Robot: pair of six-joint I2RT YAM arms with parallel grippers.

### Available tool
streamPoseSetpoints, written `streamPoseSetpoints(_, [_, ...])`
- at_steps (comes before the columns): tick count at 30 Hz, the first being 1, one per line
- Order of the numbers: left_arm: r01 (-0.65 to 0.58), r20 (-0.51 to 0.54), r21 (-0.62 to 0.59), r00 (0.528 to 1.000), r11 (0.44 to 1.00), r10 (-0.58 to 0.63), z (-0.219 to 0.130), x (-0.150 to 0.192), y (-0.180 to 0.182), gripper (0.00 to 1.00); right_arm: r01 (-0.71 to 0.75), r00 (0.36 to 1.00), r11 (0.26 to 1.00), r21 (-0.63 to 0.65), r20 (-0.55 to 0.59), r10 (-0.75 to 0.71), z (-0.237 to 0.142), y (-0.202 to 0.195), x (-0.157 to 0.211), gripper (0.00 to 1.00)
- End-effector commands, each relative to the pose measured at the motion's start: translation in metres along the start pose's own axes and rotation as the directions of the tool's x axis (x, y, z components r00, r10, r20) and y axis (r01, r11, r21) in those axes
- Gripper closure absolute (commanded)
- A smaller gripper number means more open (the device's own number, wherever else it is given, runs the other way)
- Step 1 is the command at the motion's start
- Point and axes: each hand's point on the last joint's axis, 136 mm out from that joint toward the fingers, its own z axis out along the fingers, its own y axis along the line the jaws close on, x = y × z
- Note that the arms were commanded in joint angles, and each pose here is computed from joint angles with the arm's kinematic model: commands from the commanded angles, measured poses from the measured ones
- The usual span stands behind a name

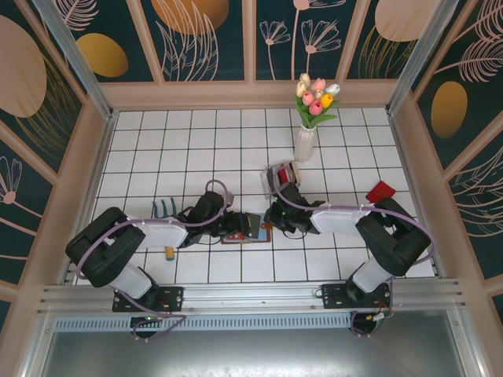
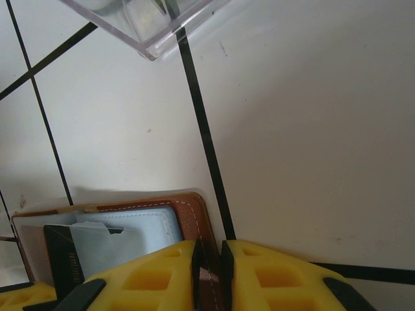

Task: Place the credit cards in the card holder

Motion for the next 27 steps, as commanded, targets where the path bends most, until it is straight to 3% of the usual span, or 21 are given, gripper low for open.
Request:
streamPoseSetpoints(1, [-0.024, -0.003, -0.045, 1.000, 0.999, 0.024, -0.001, 0.000, 0.006, 0.70, -0.002, 0.998, 0.998, 0.066, -0.061, 0.006, 0.009, -0.019, 0.020, 0.79])
streamPoseSetpoints(8, [-0.013, -0.020, -0.032, 1.000, 0.999, 0.013, 0.003, 0.004, 0.006, 0.84, -0.002, 0.997, 0.999, 0.053, -0.081, 0.007, 0.012, -0.017, 0.025, 0.79])
streamPoseSetpoints(17, [0.010, -0.025, -0.036, 1.000, 0.999, -0.010, 0.007, 0.010, 0.002, 0.86, -0.037, 0.996, 0.998, 0.041, -0.085, 0.040, 0.012, -0.014, 0.030, 0.79])
streamPoseSetpoints(27, [0.091, 0.042, 0.028, 0.995, 0.995, -0.092, 0.008, 0.000, -0.012, 0.84, -0.128, 0.985, 0.990, 0.059, -0.109, 0.134, 0.014, -0.034, 0.044, 0.81])
